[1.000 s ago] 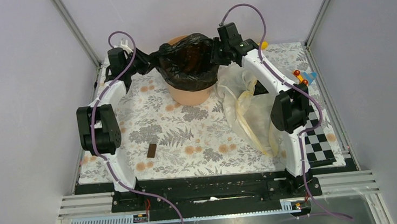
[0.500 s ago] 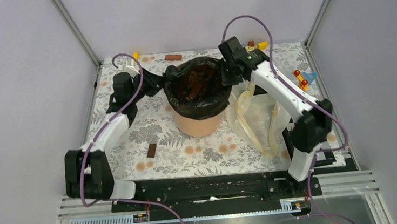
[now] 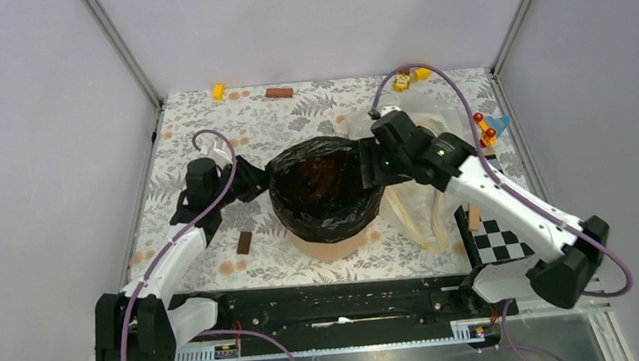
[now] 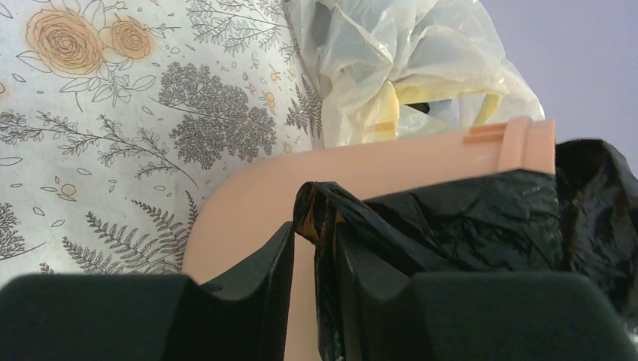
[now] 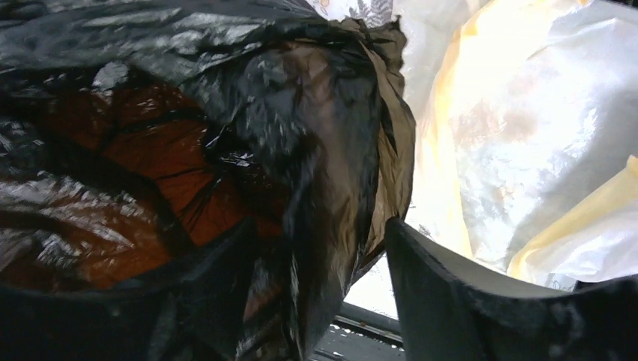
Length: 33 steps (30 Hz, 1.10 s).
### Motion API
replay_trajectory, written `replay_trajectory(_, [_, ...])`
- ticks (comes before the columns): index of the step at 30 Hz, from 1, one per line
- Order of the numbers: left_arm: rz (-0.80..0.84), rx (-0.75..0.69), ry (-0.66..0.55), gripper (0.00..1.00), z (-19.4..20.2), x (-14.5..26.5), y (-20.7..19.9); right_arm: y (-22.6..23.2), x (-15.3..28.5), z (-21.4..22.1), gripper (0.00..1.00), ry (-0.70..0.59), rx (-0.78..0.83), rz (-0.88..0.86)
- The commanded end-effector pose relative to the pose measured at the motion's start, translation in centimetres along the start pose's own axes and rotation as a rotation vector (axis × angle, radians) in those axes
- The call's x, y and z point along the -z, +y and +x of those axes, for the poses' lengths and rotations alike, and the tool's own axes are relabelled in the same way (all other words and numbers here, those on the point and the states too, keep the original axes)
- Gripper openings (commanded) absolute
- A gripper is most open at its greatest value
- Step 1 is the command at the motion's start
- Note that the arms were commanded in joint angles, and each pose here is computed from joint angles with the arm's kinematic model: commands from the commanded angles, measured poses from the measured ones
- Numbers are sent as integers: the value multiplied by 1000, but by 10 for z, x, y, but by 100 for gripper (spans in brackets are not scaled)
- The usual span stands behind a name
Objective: Put the trash bags into the trash bin
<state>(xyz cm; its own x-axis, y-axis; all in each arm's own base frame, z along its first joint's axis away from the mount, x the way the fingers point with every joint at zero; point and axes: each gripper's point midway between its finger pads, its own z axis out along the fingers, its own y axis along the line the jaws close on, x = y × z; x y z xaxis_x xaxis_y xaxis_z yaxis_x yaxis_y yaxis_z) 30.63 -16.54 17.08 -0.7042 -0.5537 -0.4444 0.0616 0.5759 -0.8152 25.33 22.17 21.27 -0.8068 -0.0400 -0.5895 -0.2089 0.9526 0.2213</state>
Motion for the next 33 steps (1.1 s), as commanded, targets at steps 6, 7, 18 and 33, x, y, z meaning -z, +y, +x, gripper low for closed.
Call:
replay_trajectory(6, [64, -87, 21, 30, 10, 11, -8, 8, 55, -38, 91, -279, 170, -145])
replay_trajectory(7, [56, -93, 14, 32, 9, 12, -8, 10, 60, -43, 93, -313, 204, -161])
replay_trajectory(18, [10, -142, -60, 34, -3, 21, -6, 67, 70, -74, 71, -506, 708, -423])
replay_trajectory(33, [-15, -153, -79, 34, -3, 23, 0, 94, 21, -104, 64, -474, 995, -416])
